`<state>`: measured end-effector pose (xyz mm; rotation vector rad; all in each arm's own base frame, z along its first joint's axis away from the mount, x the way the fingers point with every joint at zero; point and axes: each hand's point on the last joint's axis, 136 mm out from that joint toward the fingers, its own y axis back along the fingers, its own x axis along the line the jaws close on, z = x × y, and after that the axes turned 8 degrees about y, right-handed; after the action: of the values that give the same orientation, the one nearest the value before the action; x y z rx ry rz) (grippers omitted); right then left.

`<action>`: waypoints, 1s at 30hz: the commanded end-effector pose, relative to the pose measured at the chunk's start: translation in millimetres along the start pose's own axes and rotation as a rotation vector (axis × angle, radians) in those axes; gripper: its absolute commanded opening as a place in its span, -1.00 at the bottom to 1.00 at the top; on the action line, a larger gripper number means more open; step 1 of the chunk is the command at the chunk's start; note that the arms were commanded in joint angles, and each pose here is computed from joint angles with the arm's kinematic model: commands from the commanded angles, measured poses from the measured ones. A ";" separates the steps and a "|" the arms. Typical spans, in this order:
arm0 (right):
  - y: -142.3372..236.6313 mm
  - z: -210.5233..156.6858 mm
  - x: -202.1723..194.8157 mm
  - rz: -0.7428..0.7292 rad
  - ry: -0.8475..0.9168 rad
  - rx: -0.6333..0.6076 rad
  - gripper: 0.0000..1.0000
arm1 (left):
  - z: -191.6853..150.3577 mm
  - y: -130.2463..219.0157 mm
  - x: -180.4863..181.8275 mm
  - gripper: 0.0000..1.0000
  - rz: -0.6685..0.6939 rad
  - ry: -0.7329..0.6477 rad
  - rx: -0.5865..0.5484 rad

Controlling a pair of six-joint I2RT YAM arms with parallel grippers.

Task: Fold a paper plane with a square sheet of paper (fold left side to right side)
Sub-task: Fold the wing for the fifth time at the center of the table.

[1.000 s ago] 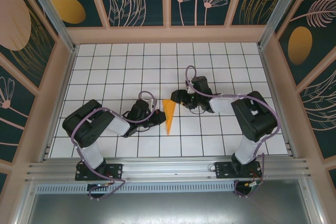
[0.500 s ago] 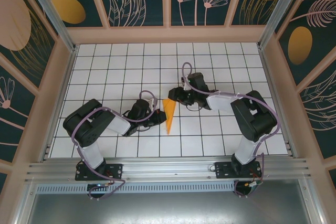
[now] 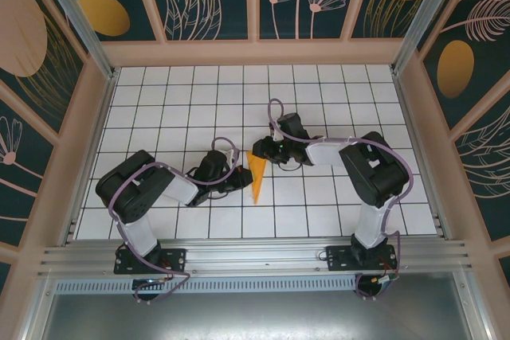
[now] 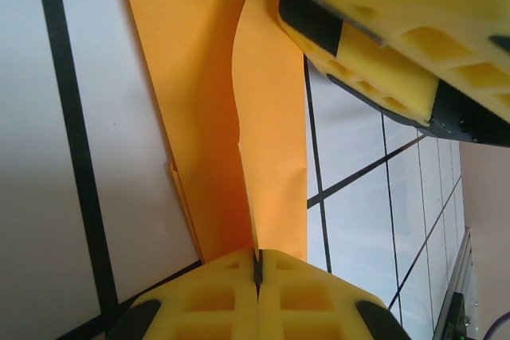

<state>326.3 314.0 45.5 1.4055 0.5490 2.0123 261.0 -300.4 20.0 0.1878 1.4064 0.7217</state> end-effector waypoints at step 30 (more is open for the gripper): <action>-8.7 -40.0 -65.5 -0.271 -0.065 0.132 -0.31 | 9.7 21.7 -10.4 -0.59 0.030 -0.024 -0.056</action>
<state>327.1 305.4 24.5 1.3784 0.6458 1.9168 261.6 -294.5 31.0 0.1845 1.3904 0.7535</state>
